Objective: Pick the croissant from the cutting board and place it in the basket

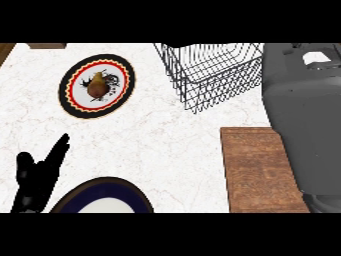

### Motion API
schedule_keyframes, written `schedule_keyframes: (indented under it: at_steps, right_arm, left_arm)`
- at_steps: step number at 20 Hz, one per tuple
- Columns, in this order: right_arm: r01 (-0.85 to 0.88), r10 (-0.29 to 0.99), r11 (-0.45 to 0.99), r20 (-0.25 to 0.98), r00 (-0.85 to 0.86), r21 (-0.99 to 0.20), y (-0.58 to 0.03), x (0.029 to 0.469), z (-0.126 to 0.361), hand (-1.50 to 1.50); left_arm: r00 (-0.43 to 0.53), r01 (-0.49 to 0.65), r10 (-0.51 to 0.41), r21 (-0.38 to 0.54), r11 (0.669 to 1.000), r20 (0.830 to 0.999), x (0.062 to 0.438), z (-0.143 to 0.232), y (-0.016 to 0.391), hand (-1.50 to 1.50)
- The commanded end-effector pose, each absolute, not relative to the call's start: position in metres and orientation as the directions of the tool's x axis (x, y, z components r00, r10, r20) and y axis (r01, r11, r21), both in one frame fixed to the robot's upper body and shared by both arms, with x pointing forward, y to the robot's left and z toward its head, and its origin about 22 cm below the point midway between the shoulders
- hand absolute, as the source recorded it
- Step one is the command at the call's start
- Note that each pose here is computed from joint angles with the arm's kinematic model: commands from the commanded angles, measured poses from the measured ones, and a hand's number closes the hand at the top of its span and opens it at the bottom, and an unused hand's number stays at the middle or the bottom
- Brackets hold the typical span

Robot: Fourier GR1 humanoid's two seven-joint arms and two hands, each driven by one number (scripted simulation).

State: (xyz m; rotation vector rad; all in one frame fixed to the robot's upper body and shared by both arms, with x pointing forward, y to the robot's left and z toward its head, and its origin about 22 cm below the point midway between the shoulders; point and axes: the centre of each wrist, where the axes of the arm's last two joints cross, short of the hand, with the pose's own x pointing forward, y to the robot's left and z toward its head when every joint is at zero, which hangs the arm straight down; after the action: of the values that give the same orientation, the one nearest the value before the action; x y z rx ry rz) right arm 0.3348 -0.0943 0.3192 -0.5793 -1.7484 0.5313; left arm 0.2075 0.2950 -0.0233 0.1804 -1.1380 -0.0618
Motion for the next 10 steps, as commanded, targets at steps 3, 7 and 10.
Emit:
schedule_keyframes:
  at_steps: [3, 7, 10]
  right_arm:
    - [0.099, 0.635, 0.772, 0.751, -0.183, -0.628, -0.099, 0.379, 0.292, 1.50]
    - [0.055, 0.550, 0.834, 0.820, -0.156, -0.549, -0.101, 0.393, 0.279, 1.50]
    - [0.040, 0.476, 0.879, 0.869, -0.135, -0.475, -0.125, 0.400, 0.253, 1.50]
  left_arm:
    - [0.525, -0.033, -0.110, 0.149, 0.988, 0.844, 0.199, -0.045, 0.294, 0.00]
    - [0.531, -0.033, -0.116, 0.157, 0.987, 0.839, 0.198, -0.042, 0.304, 0.00]
    - [0.522, -0.051, -0.076, 0.120, 0.991, 0.849, 0.194, -0.057, 0.296, 0.00]
